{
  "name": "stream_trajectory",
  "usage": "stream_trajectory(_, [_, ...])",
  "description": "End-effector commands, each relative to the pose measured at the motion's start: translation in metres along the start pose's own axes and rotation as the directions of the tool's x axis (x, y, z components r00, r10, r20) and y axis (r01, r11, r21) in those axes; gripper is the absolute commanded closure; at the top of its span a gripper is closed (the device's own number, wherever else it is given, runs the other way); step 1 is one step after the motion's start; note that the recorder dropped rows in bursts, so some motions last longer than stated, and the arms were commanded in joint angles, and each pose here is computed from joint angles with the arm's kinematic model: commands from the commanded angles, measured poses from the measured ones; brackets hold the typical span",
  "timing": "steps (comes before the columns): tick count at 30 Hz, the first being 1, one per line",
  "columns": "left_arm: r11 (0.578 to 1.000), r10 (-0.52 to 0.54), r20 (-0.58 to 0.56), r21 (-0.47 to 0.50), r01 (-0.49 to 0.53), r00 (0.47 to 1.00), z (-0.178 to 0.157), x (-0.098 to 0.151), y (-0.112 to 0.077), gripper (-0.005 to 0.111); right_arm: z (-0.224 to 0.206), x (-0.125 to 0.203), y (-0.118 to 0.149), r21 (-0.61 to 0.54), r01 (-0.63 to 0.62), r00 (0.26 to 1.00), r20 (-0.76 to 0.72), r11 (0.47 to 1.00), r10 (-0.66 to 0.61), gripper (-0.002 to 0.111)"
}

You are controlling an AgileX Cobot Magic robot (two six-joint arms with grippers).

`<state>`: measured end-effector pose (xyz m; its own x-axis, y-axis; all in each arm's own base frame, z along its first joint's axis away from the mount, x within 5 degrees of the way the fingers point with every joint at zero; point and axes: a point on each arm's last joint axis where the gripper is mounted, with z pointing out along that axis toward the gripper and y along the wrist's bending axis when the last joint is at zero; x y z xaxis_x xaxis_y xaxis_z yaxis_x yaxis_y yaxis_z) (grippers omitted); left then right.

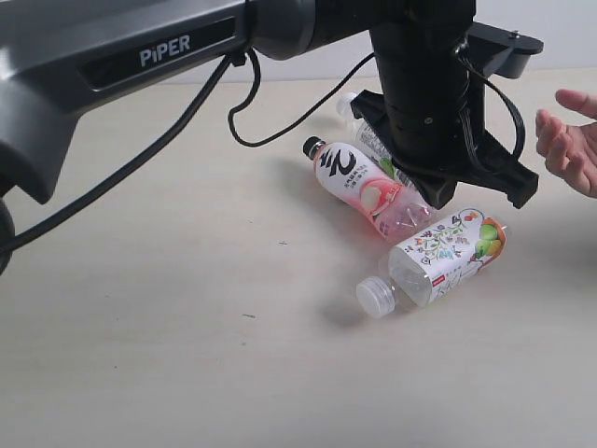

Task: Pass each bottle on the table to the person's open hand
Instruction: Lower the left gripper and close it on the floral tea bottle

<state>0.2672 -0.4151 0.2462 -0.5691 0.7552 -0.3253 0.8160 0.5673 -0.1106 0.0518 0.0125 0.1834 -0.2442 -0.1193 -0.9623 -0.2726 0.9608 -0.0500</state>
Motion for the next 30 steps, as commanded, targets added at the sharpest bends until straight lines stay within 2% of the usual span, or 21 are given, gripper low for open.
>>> stream_trajectory(1, [1.0, 0.005, 0.009, -0.006, -0.005, 1.0, -0.004, 0.0, -0.001, 0.107, 0.0, 0.0, 0.0, 0.005, 0.004, 1.0, 0.007, 1.0, -0.004, 0.108])
stream_trajectory(16, [1.0, 0.005, 0.004, -0.009, -0.005, 1.0, -0.003, 0.001, 0.004, 0.107, 0.0, 0.0, 0.0, 0.005, 0.004, 1.0, 0.007, 1.0, -0.004, 0.108])
stream_trajectory(30, [0.999, -0.05, -0.117, -0.018, 0.049, 0.992, 0.025, 0.021, 0.007, 0.107, 0.0, 0.0, 0.0, 0.005, 0.004, 1.0, 0.007, 1.0, -0.004, 0.108])
